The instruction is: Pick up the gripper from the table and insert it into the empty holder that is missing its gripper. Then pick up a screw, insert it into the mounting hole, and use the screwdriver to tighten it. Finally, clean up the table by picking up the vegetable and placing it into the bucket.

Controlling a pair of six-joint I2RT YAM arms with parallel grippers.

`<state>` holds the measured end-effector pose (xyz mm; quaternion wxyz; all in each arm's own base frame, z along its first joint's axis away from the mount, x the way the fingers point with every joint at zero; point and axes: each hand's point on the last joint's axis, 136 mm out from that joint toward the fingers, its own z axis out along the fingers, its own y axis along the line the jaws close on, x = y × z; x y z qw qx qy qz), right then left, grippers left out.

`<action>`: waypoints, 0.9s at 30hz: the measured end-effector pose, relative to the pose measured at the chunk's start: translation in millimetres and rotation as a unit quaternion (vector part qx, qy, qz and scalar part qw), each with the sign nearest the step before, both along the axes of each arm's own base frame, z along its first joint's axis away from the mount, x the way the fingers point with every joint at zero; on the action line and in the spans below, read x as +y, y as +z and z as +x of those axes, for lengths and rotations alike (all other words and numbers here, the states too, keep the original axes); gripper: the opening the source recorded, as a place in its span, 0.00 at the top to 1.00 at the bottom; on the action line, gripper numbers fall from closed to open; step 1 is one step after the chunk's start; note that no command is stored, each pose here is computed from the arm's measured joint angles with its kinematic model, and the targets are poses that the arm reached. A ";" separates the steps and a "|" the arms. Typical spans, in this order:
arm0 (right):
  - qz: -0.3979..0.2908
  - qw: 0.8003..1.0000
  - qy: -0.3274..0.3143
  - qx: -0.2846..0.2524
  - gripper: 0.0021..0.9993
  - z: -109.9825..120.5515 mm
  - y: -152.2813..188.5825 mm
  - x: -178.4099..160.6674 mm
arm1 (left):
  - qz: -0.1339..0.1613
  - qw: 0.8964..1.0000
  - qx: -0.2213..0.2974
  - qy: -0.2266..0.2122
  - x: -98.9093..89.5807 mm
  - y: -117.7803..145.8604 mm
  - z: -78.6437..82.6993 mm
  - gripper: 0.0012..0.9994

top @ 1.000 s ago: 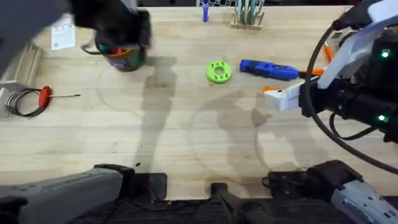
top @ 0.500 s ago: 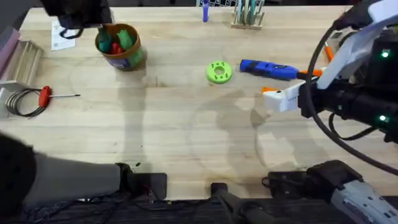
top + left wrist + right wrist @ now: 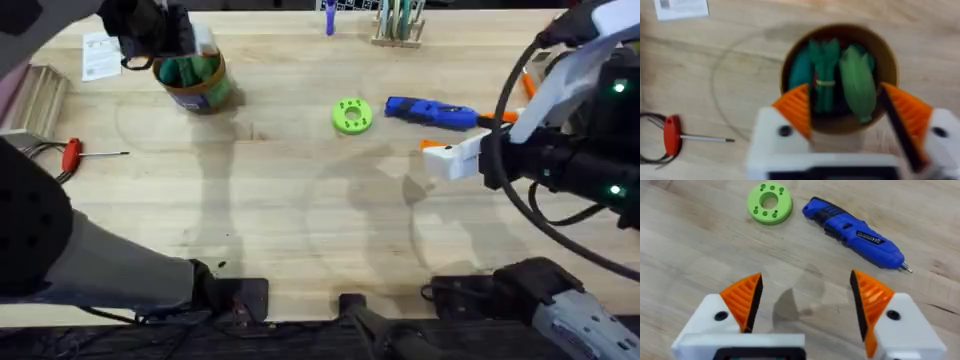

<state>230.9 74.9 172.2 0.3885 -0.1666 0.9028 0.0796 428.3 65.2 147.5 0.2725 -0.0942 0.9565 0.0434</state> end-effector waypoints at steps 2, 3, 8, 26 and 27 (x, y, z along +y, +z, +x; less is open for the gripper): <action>0.000 1.000 0.000 0.000 0.01 0.0 0.1 0.1 | -0.004 1.000 0.020 0.001 -1.6 -3.5 -10.0 0.04; 0.000 1.000 0.000 0.000 0.01 0.0 0.1 0.1 | -0.006 0.999 0.031 0.000 -2.7 -3.8 -16.9 0.02; 0.001 1.000 0.001 0.000 0.01 -0.2 0.1 0.4 | -0.009 0.999 0.045 0.000 -7.2 21.0 -50.0 0.01; 0.001 1.000 0.001 0.000 0.01 -0.1 0.0 0.4 | -0.087 0.988 -0.016 -0.128 -94.4 30.8 -180.6 0.01; 0.001 1.000 0.001 0.000 0.01 -0.2 0.1 0.4 | -0.089 0.986 -0.014 -0.143 -102.1 28.6 -182.3 0.01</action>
